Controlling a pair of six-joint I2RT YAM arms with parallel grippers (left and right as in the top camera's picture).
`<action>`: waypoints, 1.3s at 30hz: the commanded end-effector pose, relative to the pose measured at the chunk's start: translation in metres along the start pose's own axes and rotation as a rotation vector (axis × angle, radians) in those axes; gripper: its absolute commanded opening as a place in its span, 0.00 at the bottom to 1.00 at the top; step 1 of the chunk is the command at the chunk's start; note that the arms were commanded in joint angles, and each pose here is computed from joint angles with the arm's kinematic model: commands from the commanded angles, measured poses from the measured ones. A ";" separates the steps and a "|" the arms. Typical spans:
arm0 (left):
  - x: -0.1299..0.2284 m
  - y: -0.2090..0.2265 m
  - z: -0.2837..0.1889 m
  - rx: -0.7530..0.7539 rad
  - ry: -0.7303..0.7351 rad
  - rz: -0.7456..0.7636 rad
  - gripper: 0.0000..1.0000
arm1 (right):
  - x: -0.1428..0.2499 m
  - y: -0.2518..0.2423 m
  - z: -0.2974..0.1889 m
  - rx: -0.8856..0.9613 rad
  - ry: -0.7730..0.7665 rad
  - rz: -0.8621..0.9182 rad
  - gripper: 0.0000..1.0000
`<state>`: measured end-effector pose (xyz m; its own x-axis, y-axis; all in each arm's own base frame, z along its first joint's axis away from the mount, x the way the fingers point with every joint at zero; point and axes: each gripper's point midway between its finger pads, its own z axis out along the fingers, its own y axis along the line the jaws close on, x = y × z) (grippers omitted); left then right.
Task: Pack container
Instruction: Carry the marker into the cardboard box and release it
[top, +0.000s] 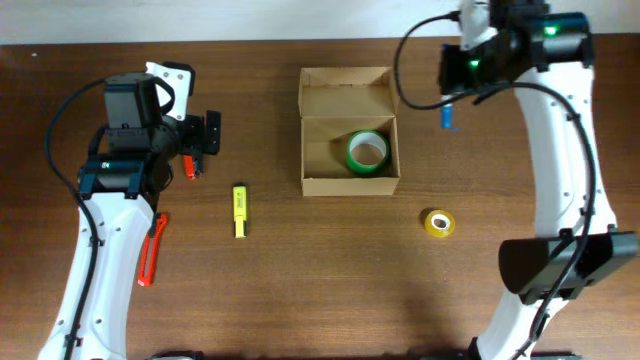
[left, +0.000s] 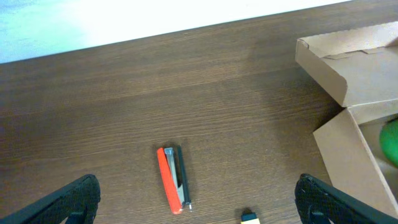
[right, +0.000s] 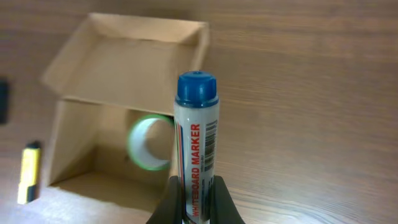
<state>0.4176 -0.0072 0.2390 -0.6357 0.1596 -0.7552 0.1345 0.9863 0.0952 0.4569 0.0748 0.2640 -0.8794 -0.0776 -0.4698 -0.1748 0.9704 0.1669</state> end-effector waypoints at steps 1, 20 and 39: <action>-0.008 0.002 -0.002 -0.015 -0.015 -0.005 1.00 | -0.004 0.042 0.000 -0.090 -0.017 -0.071 0.03; -0.008 0.002 -0.002 -0.010 -0.015 -0.006 1.00 | 0.072 0.104 0.136 -0.136 0.347 -0.958 0.04; -0.008 0.002 -0.002 -0.011 -0.014 -0.006 0.99 | 0.138 0.133 0.173 -0.294 0.566 -1.083 0.04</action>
<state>0.4177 -0.0059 0.2386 -0.6372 0.1596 -0.7540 0.1288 0.9866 0.1000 0.3921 0.2249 0.0803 -0.2950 -0.9537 -0.0587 -0.9506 0.2867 0.1190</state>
